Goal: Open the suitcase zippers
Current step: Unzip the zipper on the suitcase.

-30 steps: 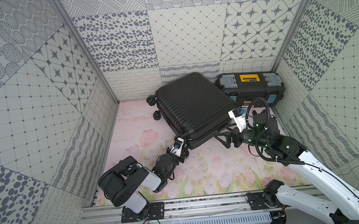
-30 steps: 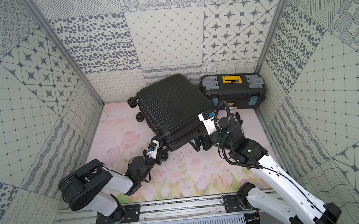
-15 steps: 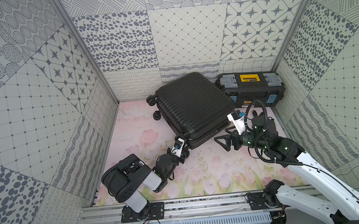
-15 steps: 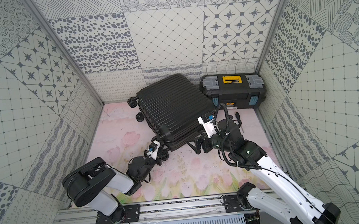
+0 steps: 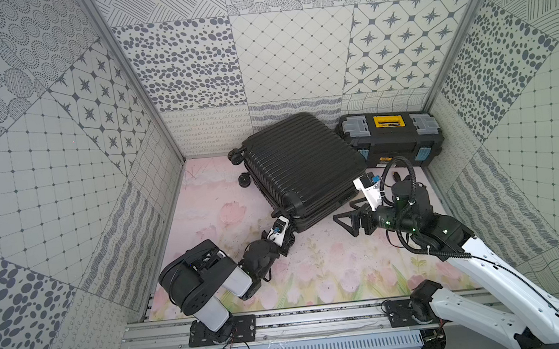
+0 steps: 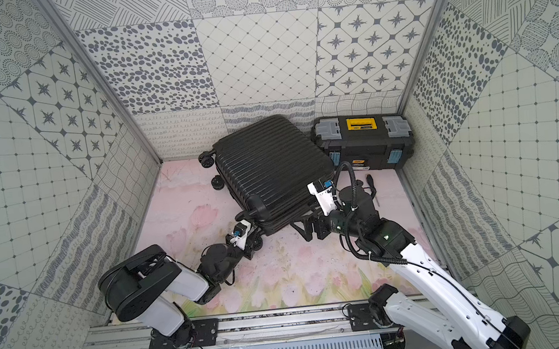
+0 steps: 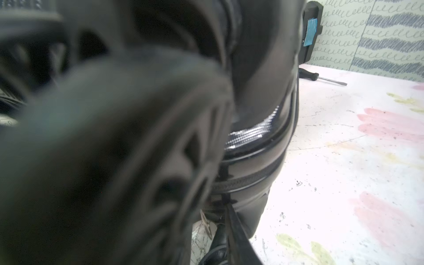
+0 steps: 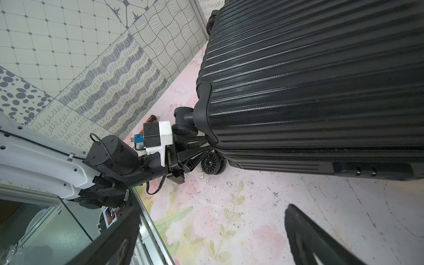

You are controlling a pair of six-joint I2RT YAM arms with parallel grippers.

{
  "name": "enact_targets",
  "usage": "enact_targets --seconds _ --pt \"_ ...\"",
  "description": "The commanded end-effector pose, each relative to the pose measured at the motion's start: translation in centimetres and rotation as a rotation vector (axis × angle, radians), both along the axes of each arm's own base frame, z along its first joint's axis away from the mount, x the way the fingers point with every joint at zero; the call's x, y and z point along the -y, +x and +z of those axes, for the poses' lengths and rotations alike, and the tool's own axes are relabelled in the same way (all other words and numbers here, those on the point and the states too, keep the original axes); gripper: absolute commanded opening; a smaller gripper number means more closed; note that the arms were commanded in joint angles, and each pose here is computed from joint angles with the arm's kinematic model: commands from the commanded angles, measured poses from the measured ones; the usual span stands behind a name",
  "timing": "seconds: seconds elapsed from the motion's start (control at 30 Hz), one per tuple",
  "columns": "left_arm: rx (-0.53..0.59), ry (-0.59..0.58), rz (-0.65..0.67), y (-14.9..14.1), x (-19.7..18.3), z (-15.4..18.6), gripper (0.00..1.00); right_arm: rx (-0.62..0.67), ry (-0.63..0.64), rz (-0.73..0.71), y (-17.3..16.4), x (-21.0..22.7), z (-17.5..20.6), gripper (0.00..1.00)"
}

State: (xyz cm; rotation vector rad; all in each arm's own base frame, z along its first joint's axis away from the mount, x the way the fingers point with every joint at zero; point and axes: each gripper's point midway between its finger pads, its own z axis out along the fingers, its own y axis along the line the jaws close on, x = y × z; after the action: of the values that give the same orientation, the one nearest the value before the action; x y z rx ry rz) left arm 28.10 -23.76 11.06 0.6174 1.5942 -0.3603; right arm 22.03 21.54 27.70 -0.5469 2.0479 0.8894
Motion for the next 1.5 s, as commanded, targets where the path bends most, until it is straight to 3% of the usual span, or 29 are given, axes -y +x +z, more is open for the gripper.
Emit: enact_targets --seconds 0.0,0.2,0.47,0.63,0.8,0.93,1.1,1.23,1.47 --pt "0.021 -0.007 -0.027 0.6 0.9 0.7 0.2 0.016 0.036 0.014 -0.4 -0.2 0.7 0.99" --pt "0.041 -0.002 -0.046 1.0 1.5 1.1 0.0 0.001 0.037 0.037 -0.8 -0.5 0.5 0.96" --pt "0.042 -0.001 -0.02 0.7 0.6 1.2 0.0 -0.024 0.008 0.074 -1.1 -2.1 -0.3 0.94" --pt "0.065 0.025 -0.063 -1.1 1.6 1.3 0.0 -0.045 -0.09 0.042 0.0 -3.6 -1.7 0.92" --pt "0.081 0.032 -0.073 -2.4 1.9 1.6 0.0 -0.001 -0.179 -0.245 4.6 0.3 -0.8 0.97" --pt "0.071 0.042 -0.052 -2.8 1.0 1.1 0.0 -0.106 -0.027 -0.526 10.0 7.0 0.8 0.98" --pt "0.071 0.046 -0.054 -2.4 1.4 1.0 0.0 -0.12 0.049 -0.682 15.6 12.3 1.9 0.99" --pt "0.075 0.041 -0.062 -2.1 2.1 1.2 0.0 -0.188 0.127 -0.666 20.2 14.0 0.8 0.99" --pt "0.074 0.026 -0.091 -2.2 2.7 1.5 0.0 -0.328 0.181 -0.375 24.0 9.9 -1.4 0.99"
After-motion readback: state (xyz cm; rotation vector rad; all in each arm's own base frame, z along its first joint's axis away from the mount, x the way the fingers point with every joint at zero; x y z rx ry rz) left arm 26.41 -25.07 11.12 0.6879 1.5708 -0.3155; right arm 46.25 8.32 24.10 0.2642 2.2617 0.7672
